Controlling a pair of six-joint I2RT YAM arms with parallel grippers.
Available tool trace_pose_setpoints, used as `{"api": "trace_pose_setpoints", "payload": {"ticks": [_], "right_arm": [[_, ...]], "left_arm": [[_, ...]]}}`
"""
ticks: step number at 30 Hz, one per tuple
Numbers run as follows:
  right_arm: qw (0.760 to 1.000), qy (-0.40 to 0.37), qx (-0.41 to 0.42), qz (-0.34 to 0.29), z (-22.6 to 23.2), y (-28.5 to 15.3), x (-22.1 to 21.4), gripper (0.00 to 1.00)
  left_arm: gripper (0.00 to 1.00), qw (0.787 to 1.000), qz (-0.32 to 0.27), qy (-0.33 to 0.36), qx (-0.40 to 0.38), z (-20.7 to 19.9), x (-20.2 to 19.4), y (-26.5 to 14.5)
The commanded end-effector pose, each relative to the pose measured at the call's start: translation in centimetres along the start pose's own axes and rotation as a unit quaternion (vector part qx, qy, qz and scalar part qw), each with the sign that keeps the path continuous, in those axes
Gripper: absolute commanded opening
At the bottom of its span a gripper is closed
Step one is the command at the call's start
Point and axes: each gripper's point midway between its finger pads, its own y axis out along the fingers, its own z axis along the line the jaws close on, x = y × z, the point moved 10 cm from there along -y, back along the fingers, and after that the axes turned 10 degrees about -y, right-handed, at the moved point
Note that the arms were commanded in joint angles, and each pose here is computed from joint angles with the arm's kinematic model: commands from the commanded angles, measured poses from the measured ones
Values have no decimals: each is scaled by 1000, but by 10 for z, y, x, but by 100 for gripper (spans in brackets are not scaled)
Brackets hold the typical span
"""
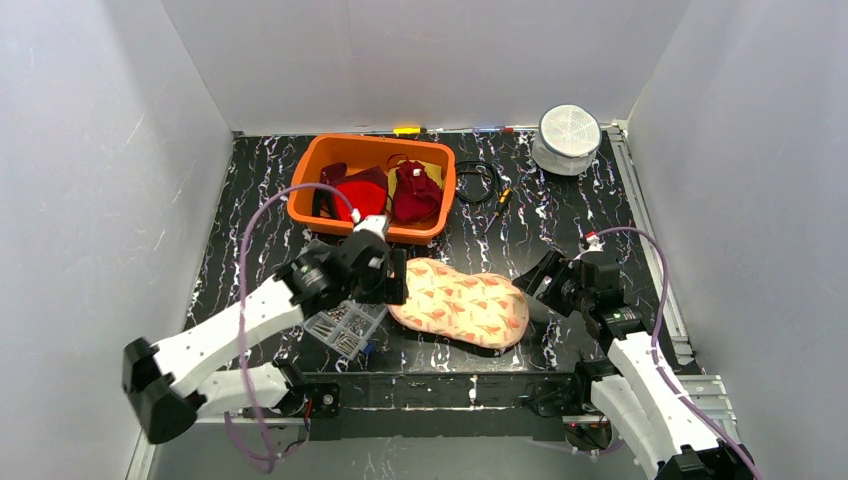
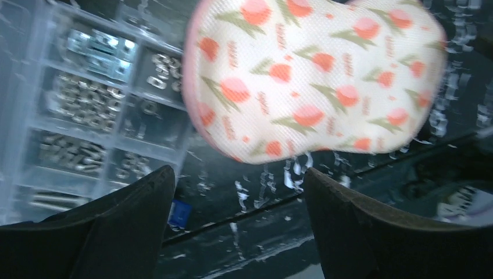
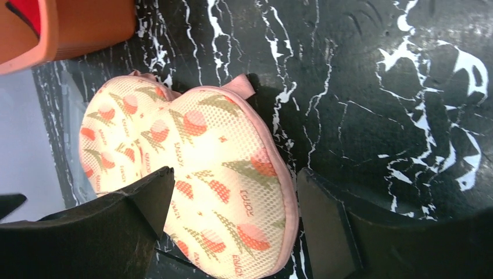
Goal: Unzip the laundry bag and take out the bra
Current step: Adjust the laundry bag at the center of the board.
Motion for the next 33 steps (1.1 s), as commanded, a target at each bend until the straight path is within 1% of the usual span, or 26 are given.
{"api": "trace_pose_setpoints", "payload": {"ticks": [1, 3, 6, 7, 8, 9, 12, 14, 15, 17, 20, 24, 25, 29, 33], "right_arm": [[999, -11, 41, -15, 14, -2, 12, 84], [999, -1, 47, -15, 13, 1, 10, 83], [998, 11, 57, -14, 14, 2, 8, 83], [998, 14, 59, -12, 14, 3, 8, 83], [998, 14, 60, -11, 15, 2, 8, 83], [998, 13, 59, -9, 15, 2, 9, 83], [998, 6, 56, -9, 19, 0, 14, 83], [998, 1, 56, -13, 22, -3, 18, 83], [998, -1, 55, -13, 23, -4, 20, 83], [998, -11, 54, -18, 26, -5, 23, 82], [998, -30, 57, -27, 31, -9, 31, 82], [996, -50, 65, -31, 39, -14, 39, 82], [996, -55, 67, -30, 40, -15, 40, 82], [994, -82, 65, -15, 45, -19, 43, 83], [994, -97, 45, -15, 40, -20, 41, 86]], "left_arm": [[79, 995, 15, -89, -48, -1, -42, -8], [79, 987, 15, -140, -82, -5, -60, -1], [81, 973, -6, -204, -104, -9, -82, 16], [87, 970, -12, -218, -108, -10, -85, 21], [96, 967, -21, -230, -110, -12, -87, 25], [98, 964, -29, -242, -110, -12, -88, 29], [98, 956, -56, -267, -111, -15, -87, 44], [98, 951, -62, -278, -123, -22, -87, 54], [97, 950, -58, -278, -128, -25, -89, 59], [89, 951, -52, -277, -128, -35, -89, 69], [80, 960, -42, -261, -96, -41, -92, 82], [73, 965, -64, -243, -73, -38, -85, 88], [69, 966, -68, -240, -64, -35, -83, 89], [43, 972, -71, -221, -44, -30, -74, 89], [11, 982, -65, -178, -21, -31, -66, 73]]}}
